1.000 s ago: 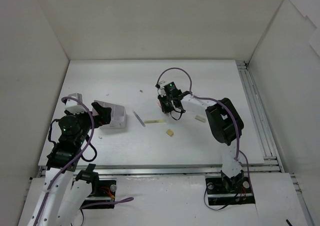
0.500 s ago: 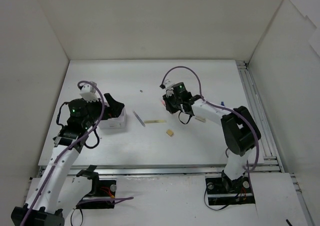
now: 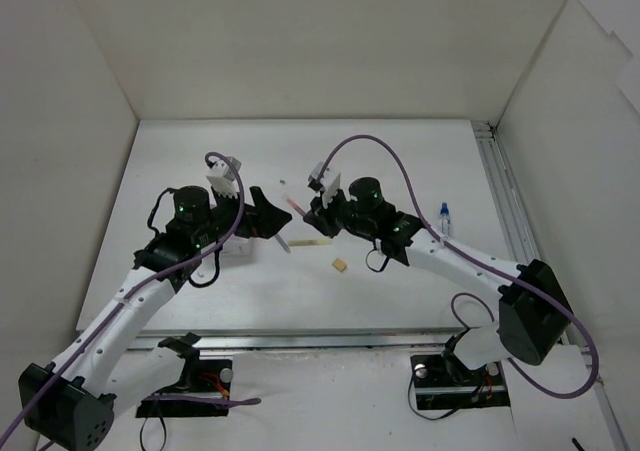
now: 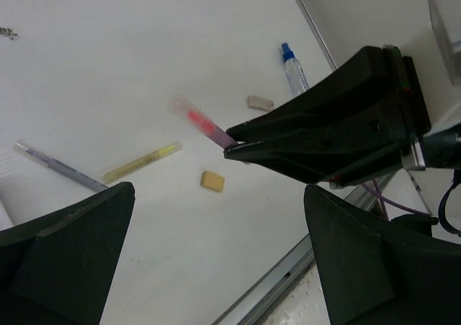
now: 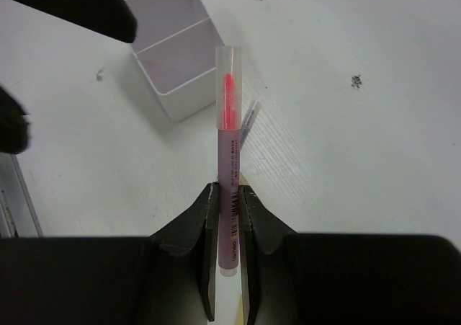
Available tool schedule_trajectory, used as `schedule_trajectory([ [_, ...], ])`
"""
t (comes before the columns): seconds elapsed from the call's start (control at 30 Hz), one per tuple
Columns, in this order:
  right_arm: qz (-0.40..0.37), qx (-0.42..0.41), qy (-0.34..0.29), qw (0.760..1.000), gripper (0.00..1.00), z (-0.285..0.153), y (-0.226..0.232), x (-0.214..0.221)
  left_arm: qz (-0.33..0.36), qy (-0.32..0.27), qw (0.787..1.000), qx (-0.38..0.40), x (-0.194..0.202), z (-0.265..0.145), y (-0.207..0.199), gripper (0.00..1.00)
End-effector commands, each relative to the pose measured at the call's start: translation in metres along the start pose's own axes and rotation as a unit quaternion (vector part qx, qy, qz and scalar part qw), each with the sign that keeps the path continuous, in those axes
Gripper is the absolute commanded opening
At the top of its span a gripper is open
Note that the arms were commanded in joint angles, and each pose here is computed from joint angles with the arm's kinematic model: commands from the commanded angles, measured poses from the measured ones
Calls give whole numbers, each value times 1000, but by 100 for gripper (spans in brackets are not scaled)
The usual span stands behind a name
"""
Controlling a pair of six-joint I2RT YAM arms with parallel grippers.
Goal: Sort the stationery into containers
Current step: Pick up the pen from the center of the board, then place the pen in the storage box.
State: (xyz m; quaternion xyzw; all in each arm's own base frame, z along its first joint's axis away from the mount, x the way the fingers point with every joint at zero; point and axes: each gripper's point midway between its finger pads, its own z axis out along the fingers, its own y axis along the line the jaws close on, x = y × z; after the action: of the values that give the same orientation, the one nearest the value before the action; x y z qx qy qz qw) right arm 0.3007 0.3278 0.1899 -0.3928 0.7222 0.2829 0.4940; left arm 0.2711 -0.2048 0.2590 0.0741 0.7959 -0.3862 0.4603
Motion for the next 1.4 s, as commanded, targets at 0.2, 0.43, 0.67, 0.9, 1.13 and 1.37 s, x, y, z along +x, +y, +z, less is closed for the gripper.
schedule_trajectory([
  [0.2,-36,-42,-127,990,0,-32,41,-72,6,-96,995,20,-48,2,-29,90],
  [0.43,-36,-38,-129,990,0,-35,49,-71,5,-84,996,29,-40,13,-33,54],
  [0.67,-36,-10,-130,991,0,-32,43,-71,19,-81,995,58,-34,11,-49,11],
  [0.9,-44,-7,-133,990,0,-30,46,-75,20,-81,995,61,-31,12,-51,0],
  [1.13,-25,8,-126,992,75,-31,42,-76,18,-113,993,36,-36,5,-41,0],
  [1.37,9,43,-113,993,98,-38,31,-78,23,-181,973,-142,-65,-28,14,0],
])
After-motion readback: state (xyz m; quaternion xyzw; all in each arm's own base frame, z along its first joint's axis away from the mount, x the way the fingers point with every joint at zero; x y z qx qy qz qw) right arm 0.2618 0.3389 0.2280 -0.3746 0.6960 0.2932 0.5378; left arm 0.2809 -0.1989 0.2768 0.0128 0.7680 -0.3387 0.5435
